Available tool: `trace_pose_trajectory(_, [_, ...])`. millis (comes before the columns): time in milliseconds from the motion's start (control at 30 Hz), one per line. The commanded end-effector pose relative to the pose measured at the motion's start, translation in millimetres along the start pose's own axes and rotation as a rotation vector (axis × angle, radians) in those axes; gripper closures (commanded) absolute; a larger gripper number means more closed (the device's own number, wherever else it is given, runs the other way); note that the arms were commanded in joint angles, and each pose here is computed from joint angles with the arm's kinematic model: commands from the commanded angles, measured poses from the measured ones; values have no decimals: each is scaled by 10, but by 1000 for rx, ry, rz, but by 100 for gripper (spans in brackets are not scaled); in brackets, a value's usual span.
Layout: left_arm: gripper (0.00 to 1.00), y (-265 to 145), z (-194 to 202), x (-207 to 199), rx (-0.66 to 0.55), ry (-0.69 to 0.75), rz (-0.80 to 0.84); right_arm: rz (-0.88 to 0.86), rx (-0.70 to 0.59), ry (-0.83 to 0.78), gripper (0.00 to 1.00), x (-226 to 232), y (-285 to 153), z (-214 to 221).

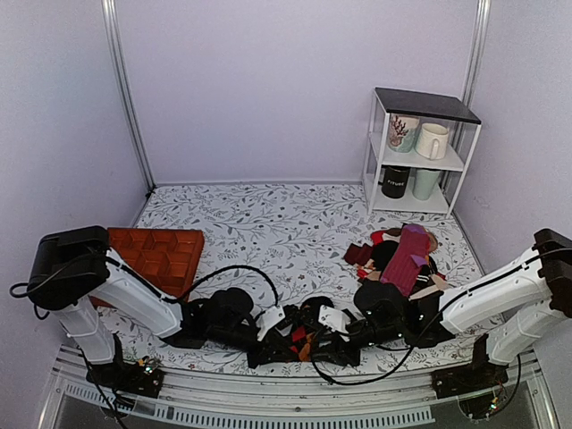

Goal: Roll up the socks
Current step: Roll the sock at the center of the board.

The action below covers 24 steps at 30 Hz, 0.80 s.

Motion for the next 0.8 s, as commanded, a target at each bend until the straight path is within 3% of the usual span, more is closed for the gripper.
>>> trace_pose_trajectory(0, [100, -16, 804, 19, 326, -133, 32, 39, -24, -105, 54, 35, 156, -73])
trace_pose_trajectory(500, [100, -39, 770, 54, 297, -135, 48, 77, 103, -77, 53, 55, 405, 327])
trace_pose_trajectory(767, [100, -53, 727, 84, 271, -126, 40, 157, 192, -19, 61, -51, 434, 592])
Point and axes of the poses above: each gripper's point midway between its finger pads, its own y axis out along the fingers, its own x axis along the line the jaws close on, z = x × y, the point moved 4 cm from there along -y, back along the fingers, and after that the axes turned 9 degrees about y, right-handed, at the moved point
